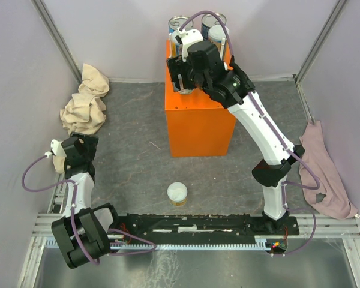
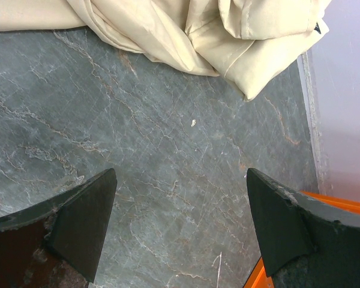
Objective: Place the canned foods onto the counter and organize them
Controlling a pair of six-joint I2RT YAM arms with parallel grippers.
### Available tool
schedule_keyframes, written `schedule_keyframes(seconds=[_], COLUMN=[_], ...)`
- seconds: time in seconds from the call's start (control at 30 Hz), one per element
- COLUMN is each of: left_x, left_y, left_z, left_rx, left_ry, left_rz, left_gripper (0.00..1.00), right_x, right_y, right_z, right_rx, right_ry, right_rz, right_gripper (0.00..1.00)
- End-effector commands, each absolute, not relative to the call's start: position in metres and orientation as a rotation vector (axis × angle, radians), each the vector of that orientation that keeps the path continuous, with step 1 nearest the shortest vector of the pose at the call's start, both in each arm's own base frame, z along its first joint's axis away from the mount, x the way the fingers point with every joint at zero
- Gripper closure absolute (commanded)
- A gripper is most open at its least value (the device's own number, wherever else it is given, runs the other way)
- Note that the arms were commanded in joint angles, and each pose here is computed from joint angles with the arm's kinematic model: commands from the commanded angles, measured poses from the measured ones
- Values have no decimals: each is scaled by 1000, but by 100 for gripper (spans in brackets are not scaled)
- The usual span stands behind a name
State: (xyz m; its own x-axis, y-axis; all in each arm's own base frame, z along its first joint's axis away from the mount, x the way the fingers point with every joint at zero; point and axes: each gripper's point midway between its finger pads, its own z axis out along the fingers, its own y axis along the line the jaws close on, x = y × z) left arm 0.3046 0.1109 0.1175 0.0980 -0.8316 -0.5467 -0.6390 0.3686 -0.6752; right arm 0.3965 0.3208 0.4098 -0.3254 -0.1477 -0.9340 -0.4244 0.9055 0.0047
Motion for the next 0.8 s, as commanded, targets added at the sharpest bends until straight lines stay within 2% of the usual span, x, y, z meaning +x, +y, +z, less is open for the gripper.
schedule_keyframes(seconds=[0.0, 0.47, 0.77], left_x=[310, 310, 310], left_y=[115, 115, 115], left_z=[127, 127, 127], left_rx=[-1348, -1347, -1345], left_ry=[1555, 1556, 1554], left_rz=[-262, -265, -264], left_gripper=[5, 5, 5], right_x=[397, 391, 395], right_y=[320, 311, 319], right_z=[425, 425, 417], right_rx=[-386, -355, -327], right_ry=[1859, 1857, 1863], right_rz=[330, 327, 342], right_gripper=[14, 14, 22])
